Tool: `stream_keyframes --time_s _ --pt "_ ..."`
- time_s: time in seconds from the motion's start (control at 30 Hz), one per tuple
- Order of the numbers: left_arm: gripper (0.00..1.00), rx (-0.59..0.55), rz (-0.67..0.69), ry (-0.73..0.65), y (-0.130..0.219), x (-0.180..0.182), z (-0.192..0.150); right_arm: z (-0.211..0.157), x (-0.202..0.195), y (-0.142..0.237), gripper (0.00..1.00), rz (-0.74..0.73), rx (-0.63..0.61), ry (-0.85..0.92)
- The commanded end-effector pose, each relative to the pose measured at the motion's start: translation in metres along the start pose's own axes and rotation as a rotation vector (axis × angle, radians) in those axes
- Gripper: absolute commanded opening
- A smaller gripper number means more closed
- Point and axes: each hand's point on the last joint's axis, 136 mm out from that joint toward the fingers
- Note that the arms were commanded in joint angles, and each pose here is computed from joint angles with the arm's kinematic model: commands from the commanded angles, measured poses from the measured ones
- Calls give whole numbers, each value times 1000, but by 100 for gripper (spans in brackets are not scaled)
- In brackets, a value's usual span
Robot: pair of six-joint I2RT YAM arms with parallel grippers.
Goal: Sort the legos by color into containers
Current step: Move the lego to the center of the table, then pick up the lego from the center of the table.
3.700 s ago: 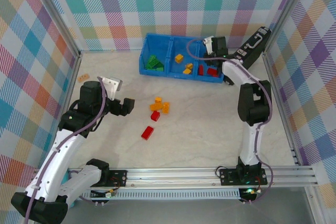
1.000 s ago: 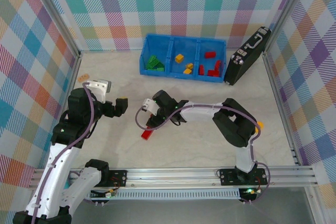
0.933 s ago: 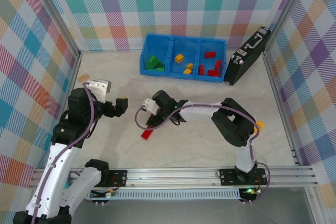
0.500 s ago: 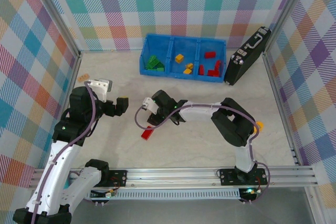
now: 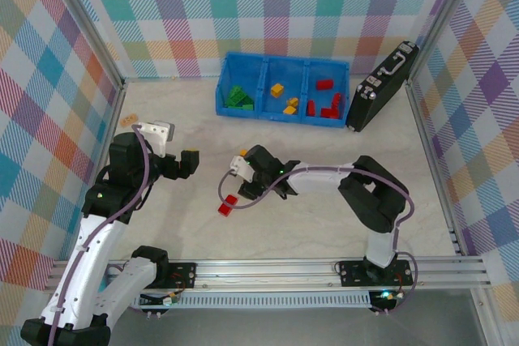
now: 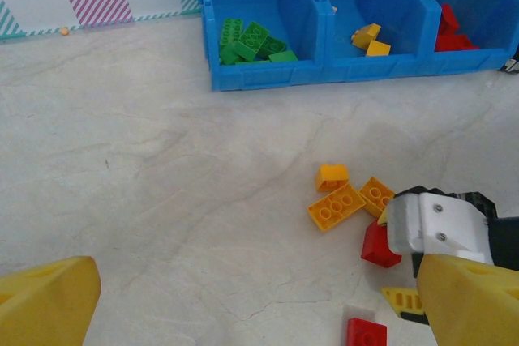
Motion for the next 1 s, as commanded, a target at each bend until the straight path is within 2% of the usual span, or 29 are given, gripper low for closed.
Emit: stream_keyframes --time_s 0.0,0.3,0.6,0.97 --pt "100 -6 -8 14 0 1 0 4 3 13 71 17 -48 37" --pt "100 -14 22 7 1 6 0 21 1 38 74 -5 -148 135" --pt "100 9 12 3 -6 5 -3 11 -19 28 79 11 -105 128" --pt "100 41 -10 11 -15 5 -8 5 -4 15 94 199 -73 197"
Point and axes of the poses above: each hand's point on the last joint's axis, 136 mm out from that joint toward the fingers, its own y axis back along the fingers, its own x axis along the line the jaws close on, z = x × y, and after that the axes turned 4 degrees about y, right-handed
